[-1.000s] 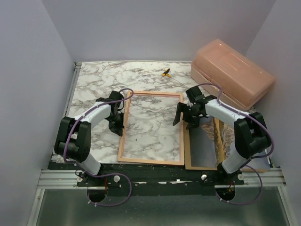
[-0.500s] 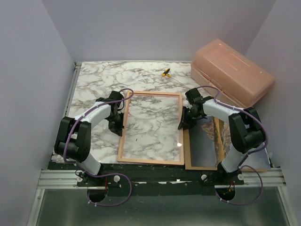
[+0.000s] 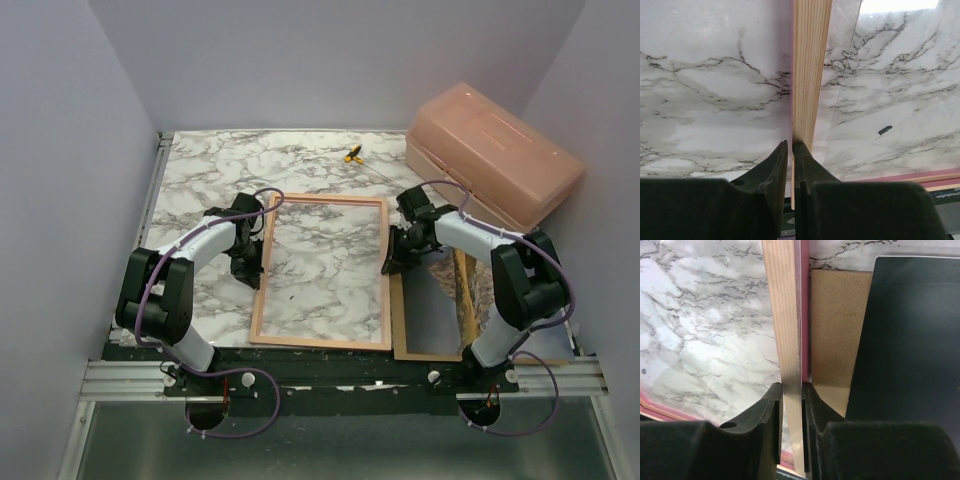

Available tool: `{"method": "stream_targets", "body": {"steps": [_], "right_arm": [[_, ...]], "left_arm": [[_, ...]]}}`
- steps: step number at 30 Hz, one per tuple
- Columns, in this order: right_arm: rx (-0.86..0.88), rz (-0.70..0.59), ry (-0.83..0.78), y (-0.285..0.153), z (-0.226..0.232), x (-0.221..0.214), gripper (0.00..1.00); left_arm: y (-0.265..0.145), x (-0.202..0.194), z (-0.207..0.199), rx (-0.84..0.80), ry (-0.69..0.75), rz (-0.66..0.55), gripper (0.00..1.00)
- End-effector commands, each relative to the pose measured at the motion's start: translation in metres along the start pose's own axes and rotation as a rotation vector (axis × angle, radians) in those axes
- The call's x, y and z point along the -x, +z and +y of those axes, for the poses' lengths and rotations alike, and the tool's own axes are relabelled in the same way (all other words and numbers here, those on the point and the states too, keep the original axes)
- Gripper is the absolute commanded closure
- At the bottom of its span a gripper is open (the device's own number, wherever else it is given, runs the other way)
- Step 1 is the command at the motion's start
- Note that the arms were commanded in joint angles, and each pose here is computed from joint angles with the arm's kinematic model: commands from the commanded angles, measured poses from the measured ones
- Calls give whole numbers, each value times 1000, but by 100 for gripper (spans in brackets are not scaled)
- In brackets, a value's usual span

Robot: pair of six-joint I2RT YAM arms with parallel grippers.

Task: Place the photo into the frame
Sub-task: Adjust the photo frame item on the photo frame.

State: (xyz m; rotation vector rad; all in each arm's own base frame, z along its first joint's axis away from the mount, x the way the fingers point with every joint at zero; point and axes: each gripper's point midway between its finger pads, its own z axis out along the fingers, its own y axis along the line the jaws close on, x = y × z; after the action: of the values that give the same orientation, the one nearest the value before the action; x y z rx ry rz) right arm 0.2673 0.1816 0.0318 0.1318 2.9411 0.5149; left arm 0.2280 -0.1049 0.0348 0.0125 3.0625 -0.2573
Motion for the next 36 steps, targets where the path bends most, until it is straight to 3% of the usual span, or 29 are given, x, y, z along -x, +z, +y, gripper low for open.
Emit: {"method": "stream_targets", "body": {"steps": [1,15,23,27,36], "right_arm": [[101,10,2,-3,13,-5,99],[374,-33,97,-25,0,3,99],[641,-27,82,-37,31,0,69],[690,-2,100,-34,36,-1,62],[738,1,117,-30,47,8,61]], "left_arm": [[16,-9,6,35,7,43,87],[16,-10,6,36,9,45,87],[16,-10,6,38,8,45,86],[17,-10,6,40,9,45,87],[16,-9,6,38,10,43,87]]}}
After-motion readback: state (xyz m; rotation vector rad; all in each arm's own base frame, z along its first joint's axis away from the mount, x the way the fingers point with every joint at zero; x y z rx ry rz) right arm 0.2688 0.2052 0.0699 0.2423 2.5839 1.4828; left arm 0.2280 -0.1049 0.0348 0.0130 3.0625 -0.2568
